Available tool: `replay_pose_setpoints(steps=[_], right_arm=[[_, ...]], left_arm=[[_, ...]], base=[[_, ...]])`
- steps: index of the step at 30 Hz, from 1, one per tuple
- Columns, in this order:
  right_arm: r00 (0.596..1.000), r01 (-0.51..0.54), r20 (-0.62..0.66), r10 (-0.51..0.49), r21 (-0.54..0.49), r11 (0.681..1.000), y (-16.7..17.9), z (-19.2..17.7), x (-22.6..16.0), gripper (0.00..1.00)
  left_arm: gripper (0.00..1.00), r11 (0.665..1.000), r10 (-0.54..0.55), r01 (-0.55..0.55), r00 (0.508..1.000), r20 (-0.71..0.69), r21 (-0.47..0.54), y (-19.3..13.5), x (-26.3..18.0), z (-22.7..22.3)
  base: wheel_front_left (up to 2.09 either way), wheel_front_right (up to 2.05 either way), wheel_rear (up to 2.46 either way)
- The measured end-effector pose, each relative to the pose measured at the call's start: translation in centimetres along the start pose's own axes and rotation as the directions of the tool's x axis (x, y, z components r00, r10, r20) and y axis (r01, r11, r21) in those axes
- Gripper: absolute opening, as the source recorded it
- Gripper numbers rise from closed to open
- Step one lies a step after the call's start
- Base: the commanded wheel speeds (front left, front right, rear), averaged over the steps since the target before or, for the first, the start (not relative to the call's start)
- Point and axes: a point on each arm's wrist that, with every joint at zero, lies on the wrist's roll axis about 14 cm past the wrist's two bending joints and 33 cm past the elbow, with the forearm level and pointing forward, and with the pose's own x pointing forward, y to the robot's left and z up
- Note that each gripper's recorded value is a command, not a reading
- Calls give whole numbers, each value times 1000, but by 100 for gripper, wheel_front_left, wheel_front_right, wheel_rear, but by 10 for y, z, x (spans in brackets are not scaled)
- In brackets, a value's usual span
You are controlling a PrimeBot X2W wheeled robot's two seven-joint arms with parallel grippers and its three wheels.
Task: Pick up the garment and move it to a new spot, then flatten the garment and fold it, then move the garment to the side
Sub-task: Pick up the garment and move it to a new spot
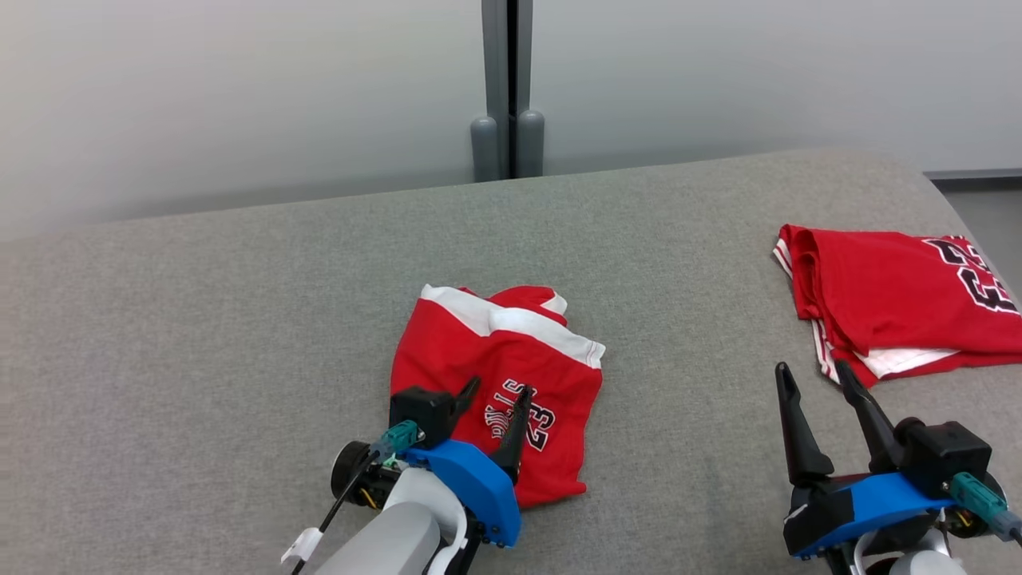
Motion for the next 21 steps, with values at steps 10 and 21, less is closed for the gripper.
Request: replay_pose_setpoints(steps=[10,21], right_arm=[[997,-60,57,60,-7,998,20,19,-1,100],[991,-120,66,119,4,993,41,21,9,100]], left_arm=[[100,995,72,-86,969,235,49,15,-25,75],[100,955,273,-296,901,336,19,80,-84,88]], base=[[0,0,0],[0,0,0]])
